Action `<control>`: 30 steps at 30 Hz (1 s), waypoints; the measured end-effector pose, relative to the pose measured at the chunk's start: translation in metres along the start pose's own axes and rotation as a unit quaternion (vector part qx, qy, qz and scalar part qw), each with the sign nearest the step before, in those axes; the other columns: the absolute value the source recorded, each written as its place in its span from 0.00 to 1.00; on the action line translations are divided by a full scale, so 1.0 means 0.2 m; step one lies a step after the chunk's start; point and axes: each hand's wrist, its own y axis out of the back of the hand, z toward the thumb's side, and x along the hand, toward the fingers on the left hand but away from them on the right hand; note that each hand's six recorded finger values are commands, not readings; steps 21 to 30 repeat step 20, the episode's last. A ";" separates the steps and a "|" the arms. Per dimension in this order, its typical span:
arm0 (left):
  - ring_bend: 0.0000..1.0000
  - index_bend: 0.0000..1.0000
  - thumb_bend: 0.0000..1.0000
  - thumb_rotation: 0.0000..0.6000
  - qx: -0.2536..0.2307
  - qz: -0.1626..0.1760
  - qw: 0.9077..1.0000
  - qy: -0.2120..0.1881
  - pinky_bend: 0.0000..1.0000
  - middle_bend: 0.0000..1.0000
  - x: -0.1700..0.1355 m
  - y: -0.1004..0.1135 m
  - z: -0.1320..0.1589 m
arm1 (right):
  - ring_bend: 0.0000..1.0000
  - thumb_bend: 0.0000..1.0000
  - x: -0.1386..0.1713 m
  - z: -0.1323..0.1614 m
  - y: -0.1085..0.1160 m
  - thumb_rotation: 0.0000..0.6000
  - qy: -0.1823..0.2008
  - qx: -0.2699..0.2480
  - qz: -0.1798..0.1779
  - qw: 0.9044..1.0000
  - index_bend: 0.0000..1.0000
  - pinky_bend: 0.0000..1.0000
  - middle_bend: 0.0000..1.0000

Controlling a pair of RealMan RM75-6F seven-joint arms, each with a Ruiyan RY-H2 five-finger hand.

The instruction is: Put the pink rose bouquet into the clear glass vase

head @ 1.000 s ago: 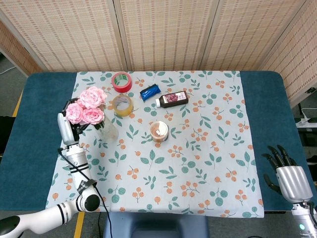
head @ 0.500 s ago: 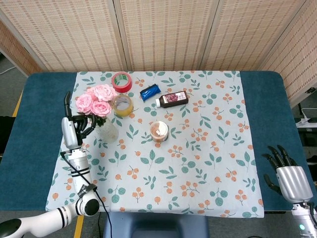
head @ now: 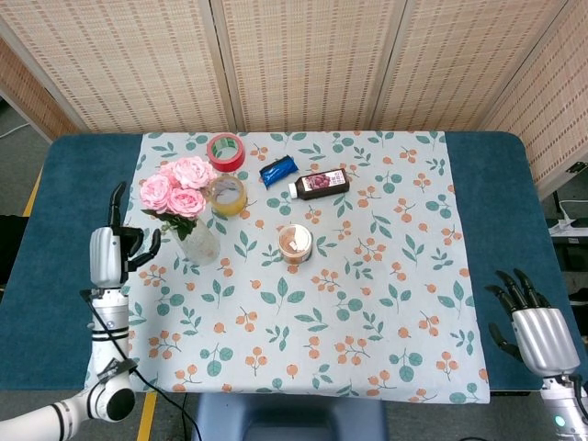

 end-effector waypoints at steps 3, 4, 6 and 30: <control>0.99 0.00 0.39 1.00 0.066 -0.036 0.997 0.007 1.00 0.91 -0.02 0.10 -0.09 | 0.01 0.32 0.00 0.00 0.00 1.00 -0.001 0.001 0.001 1.000 0.24 0.34 0.10; 0.98 0.01 0.39 1.00 0.090 -0.046 0.995 0.010 1.00 0.88 -0.03 0.13 -0.12 | 0.01 0.32 0.00 0.00 0.00 1.00 -0.001 0.001 0.002 1.000 0.24 0.34 0.10; 0.92 0.05 0.39 1.00 0.148 -0.068 0.986 0.025 0.97 0.83 -0.05 0.21 -0.21 | 0.01 0.32 0.00 0.00 -0.01 1.00 -0.002 0.001 0.003 1.000 0.24 0.34 0.10; 0.24 0.07 0.38 1.00 0.385 -0.179 0.897 0.128 0.40 0.20 -0.37 0.40 -0.62 | 0.01 0.32 -0.04 0.00 -0.03 1.00 -0.013 0.007 0.006 1.000 0.24 0.34 0.10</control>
